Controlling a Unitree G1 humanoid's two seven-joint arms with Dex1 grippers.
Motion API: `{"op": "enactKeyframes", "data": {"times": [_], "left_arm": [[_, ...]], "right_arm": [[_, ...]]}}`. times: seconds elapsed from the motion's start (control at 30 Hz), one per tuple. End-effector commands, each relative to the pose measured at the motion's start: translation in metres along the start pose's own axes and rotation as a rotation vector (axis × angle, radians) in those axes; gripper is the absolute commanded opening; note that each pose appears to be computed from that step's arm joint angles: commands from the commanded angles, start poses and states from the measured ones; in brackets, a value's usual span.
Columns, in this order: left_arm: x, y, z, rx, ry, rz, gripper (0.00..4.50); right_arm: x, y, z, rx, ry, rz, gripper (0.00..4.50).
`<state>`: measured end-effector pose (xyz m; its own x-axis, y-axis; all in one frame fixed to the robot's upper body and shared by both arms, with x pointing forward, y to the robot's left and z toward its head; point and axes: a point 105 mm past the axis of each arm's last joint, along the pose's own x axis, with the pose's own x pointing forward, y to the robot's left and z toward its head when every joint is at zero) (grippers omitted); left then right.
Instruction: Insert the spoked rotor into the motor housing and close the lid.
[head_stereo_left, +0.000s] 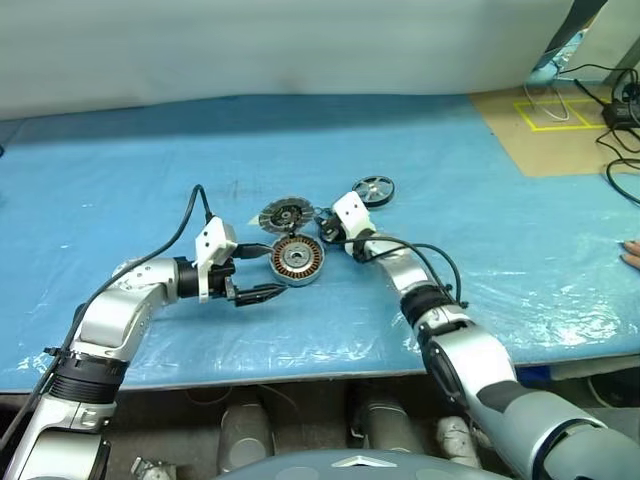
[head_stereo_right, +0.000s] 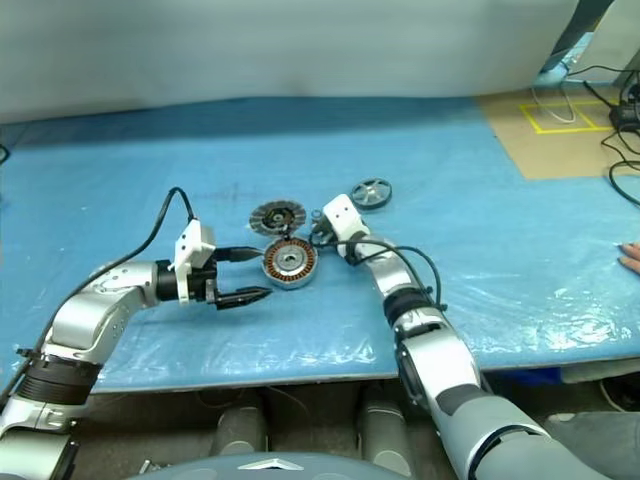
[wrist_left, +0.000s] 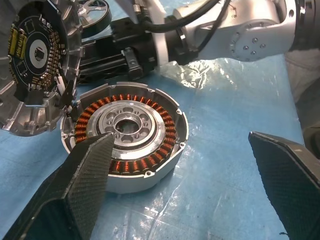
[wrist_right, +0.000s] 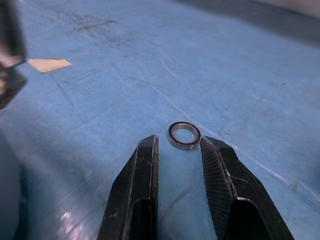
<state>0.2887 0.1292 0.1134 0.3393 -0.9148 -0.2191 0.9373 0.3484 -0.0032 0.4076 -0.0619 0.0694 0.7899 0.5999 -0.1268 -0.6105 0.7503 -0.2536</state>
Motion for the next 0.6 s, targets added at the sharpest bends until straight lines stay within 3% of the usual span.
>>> {"op": "enactKeyframes", "data": {"times": [0.03,0.3,0.6], "left_arm": [[0.003,-0.003,0.011,0.024,-0.026,-0.028,4.50],[0.004,-0.004,0.007,0.011,-0.021,-0.047,4.50],[0.007,0.000,0.008,0.016,-0.026,-0.051,4.50]], "right_arm": [[-0.027,-0.013,-0.013,0.009,0.039,-0.046,1.32],[-0.086,-0.018,-0.011,0.015,0.085,-0.040,1.32],[-0.071,-0.004,0.009,-0.039,0.059,0.021,1.32]]}}
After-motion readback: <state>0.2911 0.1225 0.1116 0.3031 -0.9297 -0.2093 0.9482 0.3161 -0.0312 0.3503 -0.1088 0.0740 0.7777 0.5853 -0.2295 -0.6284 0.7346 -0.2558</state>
